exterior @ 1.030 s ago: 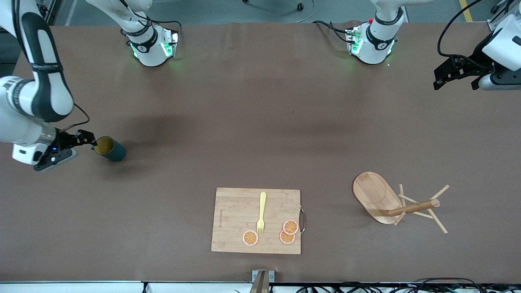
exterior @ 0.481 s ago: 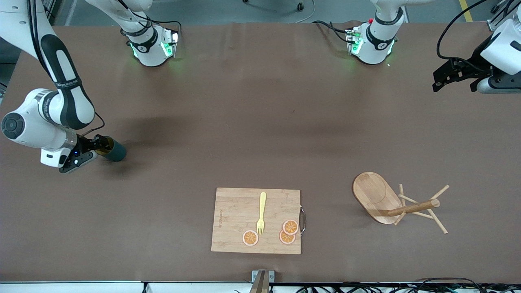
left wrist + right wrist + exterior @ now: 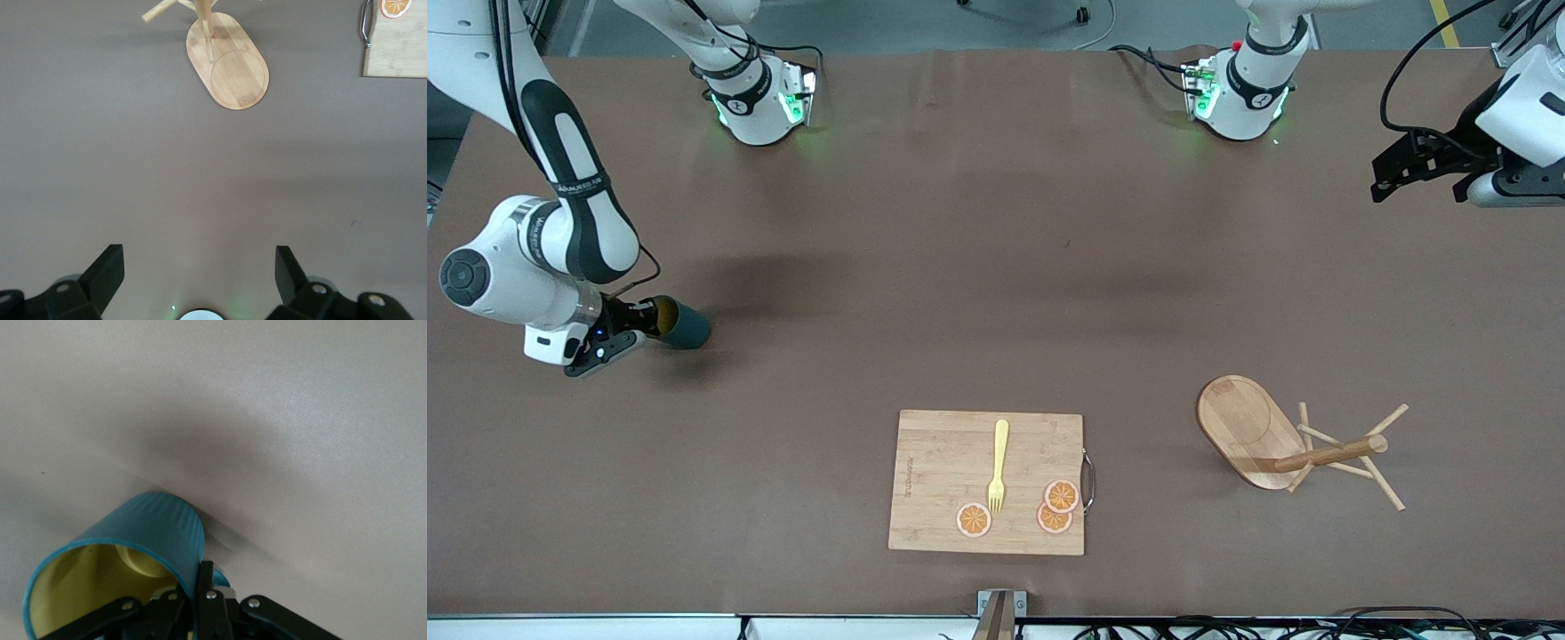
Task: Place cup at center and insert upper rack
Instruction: 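Carry the teal mug with the right gripper to the table center, then release the mug and withdraw the right gripper while the left gripper approaches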
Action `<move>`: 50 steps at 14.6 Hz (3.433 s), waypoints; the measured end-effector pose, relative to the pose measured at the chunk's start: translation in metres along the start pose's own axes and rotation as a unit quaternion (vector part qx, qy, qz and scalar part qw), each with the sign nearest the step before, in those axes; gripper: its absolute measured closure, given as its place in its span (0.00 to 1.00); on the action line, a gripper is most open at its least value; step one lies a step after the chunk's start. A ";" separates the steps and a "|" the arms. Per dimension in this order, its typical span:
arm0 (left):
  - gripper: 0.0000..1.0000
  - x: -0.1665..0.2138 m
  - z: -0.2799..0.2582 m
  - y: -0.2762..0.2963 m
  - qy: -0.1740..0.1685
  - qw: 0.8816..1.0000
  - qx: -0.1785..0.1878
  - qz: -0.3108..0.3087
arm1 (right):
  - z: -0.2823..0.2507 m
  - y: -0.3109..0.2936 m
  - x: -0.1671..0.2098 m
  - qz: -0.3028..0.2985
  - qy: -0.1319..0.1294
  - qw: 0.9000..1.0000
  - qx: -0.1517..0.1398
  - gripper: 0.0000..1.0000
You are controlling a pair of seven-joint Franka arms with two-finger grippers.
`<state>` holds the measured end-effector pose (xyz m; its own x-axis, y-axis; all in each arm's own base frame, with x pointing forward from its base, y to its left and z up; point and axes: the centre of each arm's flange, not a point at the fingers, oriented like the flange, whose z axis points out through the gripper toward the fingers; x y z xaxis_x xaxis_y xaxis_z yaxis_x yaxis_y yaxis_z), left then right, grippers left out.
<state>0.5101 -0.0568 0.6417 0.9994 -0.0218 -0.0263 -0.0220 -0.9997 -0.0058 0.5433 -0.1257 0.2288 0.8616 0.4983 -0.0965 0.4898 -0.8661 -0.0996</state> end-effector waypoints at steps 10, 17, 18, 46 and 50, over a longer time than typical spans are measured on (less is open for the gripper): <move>0.00 0.000 0.000 0.000 0.002 1.000 0.000 0.000 | -0.163 -0.223 0.121 0.205 0.006 0.979 0.013 0.96; 0.00 0.001 -0.001 0.000 0.003 1.000 0.000 0.000 | -0.163 -0.470 0.209 0.372 0.039 0.927 0.024 0.96; 0.00 0.001 0.000 0.000 0.003 1.000 0.000 0.000 | -0.154 -0.492 0.222 0.388 0.039 0.920 0.024 0.96; 0.00 0.016 0.082 0.202 -0.019 0.996 -0.030 -0.082 | -0.033 -0.583 0.275 0.415 0.044 0.909 -0.007 0.01; 0.00 0.006 0.122 0.269 -0.013 0.993 0.002 -0.119 | -0.117 -0.532 0.263 0.379 0.020 0.925 -0.017 0.00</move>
<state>0.5069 -0.3250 0.5179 0.9753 0.2155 -0.0488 0.2148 -0.9765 -0.0183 0.5248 0.4614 0.3726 0.9628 -0.2549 -0.0899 -0.2547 -0.9669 0.0129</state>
